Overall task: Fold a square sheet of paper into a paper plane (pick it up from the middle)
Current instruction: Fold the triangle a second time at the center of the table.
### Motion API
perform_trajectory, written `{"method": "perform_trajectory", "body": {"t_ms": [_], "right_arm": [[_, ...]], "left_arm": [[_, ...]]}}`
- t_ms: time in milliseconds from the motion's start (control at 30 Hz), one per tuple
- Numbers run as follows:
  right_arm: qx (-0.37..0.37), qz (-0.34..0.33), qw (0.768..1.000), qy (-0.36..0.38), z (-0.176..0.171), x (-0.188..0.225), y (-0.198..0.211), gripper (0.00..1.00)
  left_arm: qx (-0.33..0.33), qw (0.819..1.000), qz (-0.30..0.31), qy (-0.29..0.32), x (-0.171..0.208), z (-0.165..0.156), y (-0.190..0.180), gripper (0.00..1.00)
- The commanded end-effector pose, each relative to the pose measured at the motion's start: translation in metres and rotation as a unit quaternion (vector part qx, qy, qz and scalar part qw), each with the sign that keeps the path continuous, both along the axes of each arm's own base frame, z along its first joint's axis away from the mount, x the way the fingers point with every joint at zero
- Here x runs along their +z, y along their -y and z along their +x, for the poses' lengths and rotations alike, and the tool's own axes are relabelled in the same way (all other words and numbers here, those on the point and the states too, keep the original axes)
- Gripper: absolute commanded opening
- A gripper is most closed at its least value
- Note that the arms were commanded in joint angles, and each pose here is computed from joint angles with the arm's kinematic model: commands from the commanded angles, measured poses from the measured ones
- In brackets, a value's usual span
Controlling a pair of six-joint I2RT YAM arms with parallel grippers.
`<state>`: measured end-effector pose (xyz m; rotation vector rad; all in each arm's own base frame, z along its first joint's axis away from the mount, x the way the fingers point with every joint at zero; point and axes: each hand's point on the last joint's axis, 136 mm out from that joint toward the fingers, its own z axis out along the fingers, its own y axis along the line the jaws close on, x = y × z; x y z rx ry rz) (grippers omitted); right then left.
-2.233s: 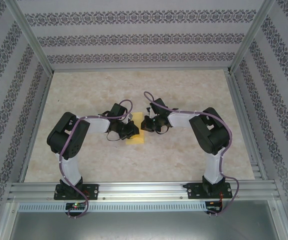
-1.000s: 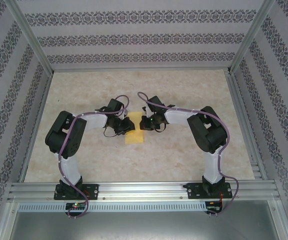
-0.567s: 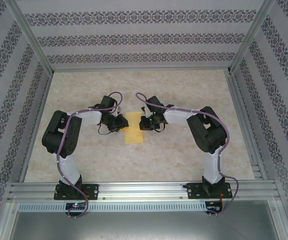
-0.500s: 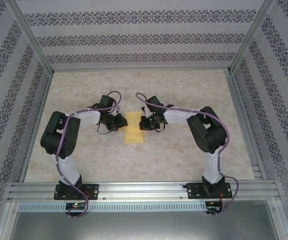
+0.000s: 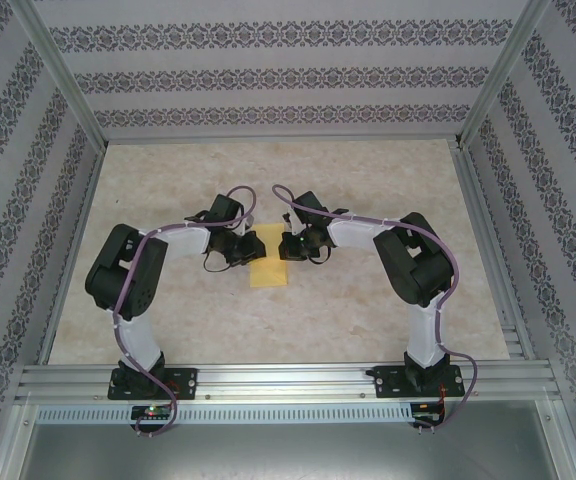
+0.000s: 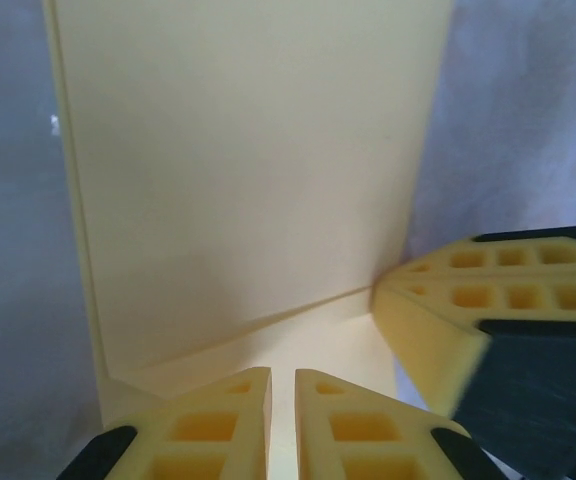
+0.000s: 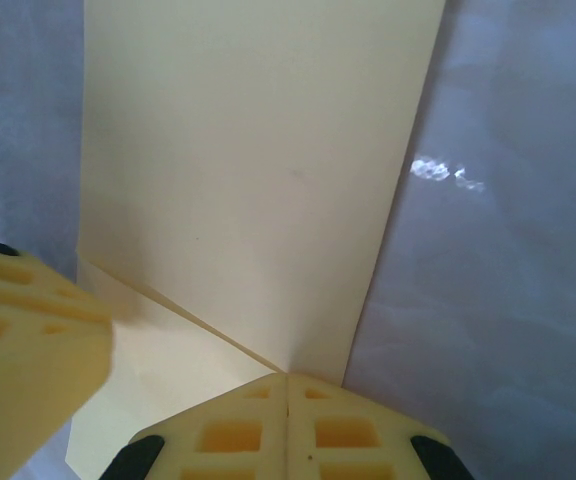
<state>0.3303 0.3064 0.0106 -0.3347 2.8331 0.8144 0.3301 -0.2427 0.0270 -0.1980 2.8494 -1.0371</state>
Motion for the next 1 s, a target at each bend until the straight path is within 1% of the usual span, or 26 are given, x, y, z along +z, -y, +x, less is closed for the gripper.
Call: {"method": "perform_trajectory", "body": {"t_ms": [0,100,200,300,367,400,467,567,700,800,967], "right_arm": [[-0.019,-0.091,0.993,-0.068,-0.029,-0.059,0.037,0.03],[-0.016,-0.052,0.996,-0.067,-0.023,-0.042,0.023,0.04],[-0.015,0.008,0.999,-0.040,-0.010,-0.002,0.003,0.05],[-0.013,0.047,0.999,-0.005,-0.004,0.039,-0.008,0.06],[-0.004,0.058,0.998,0.008,-0.008,0.055,-0.012,0.09],[0.000,0.063,0.998,0.010,-0.013,0.061,-0.013,0.13],[0.005,0.067,0.998,0.003,-0.023,0.062,-0.016,0.16],[0.016,0.049,0.999,-0.007,-0.038,0.053,-0.022,0.16],[0.026,0.024,0.999,-0.019,-0.048,0.040,-0.030,0.11],[0.022,0.012,0.999,-0.024,-0.049,0.031,-0.032,0.07],[0.020,0.007,0.999,-0.030,-0.048,0.023,-0.035,0.07]], "left_arm": [[-0.002,1.000,-0.006,0.003,-0.004,0.001,0.004,0.15],[0.000,1.000,0.016,-0.015,-0.015,-0.004,-0.001,0.13],[0.003,0.998,0.045,-0.036,-0.026,-0.012,-0.009,0.12],[0.009,0.996,0.073,-0.051,-0.036,-0.018,-0.018,0.11],[0.013,0.995,0.086,-0.057,-0.040,-0.021,-0.023,0.11],[0.015,0.994,0.092,-0.060,-0.041,-0.022,-0.025,0.11],[0.016,0.993,0.098,-0.066,-0.045,-0.024,-0.026,0.10],[0.018,0.991,0.107,-0.073,-0.049,-0.028,-0.028,0.10],[0.021,0.990,0.112,-0.080,-0.053,-0.029,-0.030,0.09],[0.024,0.989,0.118,-0.085,-0.055,-0.031,-0.032,0.08],[0.027,0.988,0.121,-0.092,-0.058,-0.032,-0.033,0.07]]}}
